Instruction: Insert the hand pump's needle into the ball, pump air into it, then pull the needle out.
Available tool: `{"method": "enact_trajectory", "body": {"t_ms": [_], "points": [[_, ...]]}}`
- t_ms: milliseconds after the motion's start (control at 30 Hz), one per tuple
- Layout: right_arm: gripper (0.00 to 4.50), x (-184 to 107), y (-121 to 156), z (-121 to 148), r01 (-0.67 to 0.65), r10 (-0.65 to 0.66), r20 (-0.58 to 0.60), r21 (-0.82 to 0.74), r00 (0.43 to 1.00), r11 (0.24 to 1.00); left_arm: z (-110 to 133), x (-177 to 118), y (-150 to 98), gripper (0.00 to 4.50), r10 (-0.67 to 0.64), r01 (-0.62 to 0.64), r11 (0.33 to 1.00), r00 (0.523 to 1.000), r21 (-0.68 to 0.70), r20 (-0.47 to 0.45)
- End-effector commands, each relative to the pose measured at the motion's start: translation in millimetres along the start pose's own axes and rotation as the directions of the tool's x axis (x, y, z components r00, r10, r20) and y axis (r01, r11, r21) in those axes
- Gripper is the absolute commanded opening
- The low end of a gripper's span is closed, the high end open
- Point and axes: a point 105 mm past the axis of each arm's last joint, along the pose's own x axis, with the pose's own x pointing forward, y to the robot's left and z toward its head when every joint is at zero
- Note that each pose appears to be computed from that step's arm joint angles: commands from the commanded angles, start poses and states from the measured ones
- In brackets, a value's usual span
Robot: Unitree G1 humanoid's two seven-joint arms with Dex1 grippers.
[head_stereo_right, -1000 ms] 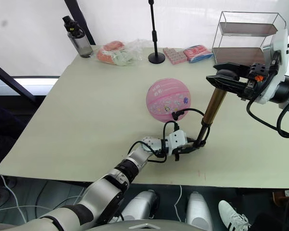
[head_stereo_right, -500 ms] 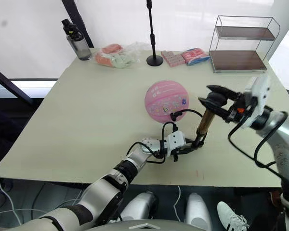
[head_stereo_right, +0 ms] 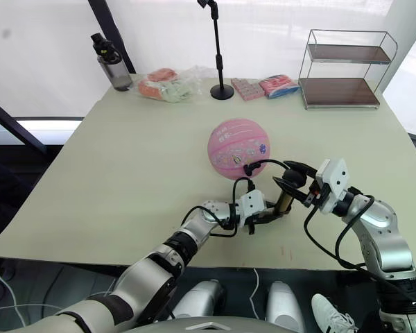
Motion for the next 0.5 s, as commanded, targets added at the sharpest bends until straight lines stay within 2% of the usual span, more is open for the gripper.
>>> {"method": "enact_trajectory", "body": {"t_ms": [33,167,233,500], "points": [[2.02,-0.9,13.0,-25.9,-0.041,0.053,-0.097,0.12,0.994,0.992,-36.3,-2.5,-28.0,1.08,-0.098,0.092,0.994,0.986,-0.056,-0.131],[2.02,3.2,-2.6,19.2,-0.055,0.055,0.009,0.055,0.998,0.997,-35.7,-2.1,-28.1,1.08,-0.101,0.094,0.994,0.986,-0.055,-0.13],[2.02,2.9,-17.4,51.3,-0.041,0.04,0.069,0.008,0.997,0.999,-35.2,-1.7,-28.0,1.08,-0.101,0.094,0.994,0.986,-0.054,-0.129],[2.02,-14.2,-44.3,130.7,-0.018,0.031,0.189,-0.072,0.981,0.997,-35.1,-1.6,-28.2,1.08,-0.101,0.094,0.994,0.987,-0.057,-0.128]]}}
